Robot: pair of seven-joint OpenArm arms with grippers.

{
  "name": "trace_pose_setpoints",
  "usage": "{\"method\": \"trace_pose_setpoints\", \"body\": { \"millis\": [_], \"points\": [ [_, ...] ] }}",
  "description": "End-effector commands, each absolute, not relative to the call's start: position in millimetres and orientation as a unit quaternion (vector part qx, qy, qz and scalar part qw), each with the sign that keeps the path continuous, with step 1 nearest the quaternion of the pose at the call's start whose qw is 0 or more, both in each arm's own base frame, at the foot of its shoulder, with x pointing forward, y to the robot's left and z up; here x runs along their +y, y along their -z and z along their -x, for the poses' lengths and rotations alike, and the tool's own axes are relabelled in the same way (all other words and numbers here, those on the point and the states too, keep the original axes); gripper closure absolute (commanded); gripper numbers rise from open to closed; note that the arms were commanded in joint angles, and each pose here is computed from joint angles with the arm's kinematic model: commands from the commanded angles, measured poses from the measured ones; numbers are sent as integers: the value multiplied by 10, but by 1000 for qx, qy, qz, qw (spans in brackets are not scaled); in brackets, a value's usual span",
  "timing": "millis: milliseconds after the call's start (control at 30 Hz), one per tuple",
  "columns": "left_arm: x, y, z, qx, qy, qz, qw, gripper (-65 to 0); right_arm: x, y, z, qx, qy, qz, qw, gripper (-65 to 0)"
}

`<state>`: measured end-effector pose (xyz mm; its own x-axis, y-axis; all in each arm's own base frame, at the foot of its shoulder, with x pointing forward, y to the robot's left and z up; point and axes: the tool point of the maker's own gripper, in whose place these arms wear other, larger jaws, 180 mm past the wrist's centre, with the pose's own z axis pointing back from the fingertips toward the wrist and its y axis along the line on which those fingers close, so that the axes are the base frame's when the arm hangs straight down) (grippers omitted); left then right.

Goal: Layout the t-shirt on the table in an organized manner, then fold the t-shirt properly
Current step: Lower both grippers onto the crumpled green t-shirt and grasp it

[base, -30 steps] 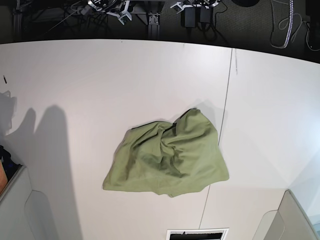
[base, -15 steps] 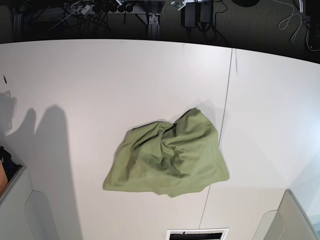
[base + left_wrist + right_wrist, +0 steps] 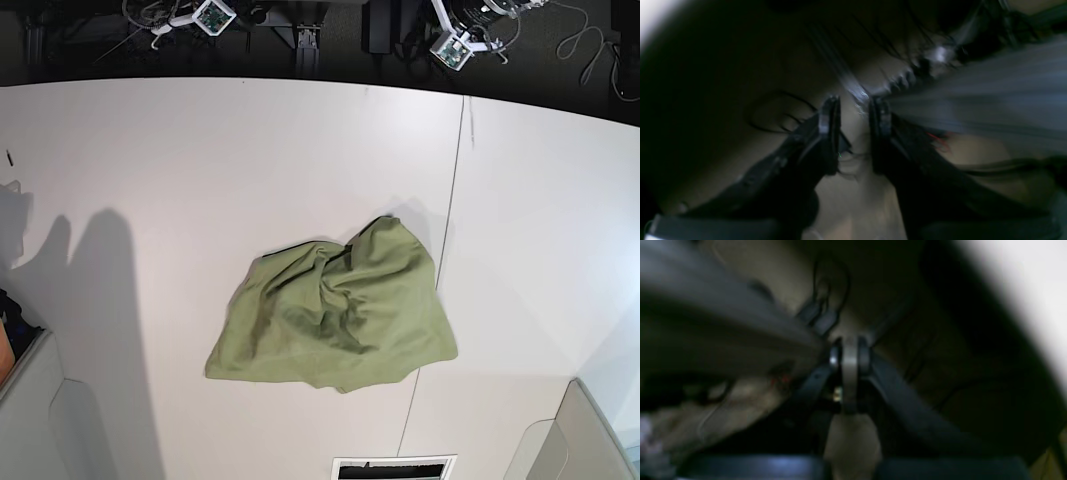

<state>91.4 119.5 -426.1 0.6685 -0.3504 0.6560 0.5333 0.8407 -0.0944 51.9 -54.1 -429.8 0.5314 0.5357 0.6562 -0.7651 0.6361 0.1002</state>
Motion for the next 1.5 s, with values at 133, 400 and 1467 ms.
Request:
{"method": "trace_pose_setpoints", "body": {
  "millis": [133,400,1467],
  "points": [
    [1352,3490,-1455,-428,228,132,865,-189,-395,3818,-1236,-404,-369,-194,814,0],
    [1498,3024,-2215,-523,223,107,816,-374,-332,3607,-2347,-471,-302,-139,817,0],
    [805,3705,-3469,-492,211,265,802,-206,140,4183,-3715,-428,-249,-52,867,0]
  ]
}}
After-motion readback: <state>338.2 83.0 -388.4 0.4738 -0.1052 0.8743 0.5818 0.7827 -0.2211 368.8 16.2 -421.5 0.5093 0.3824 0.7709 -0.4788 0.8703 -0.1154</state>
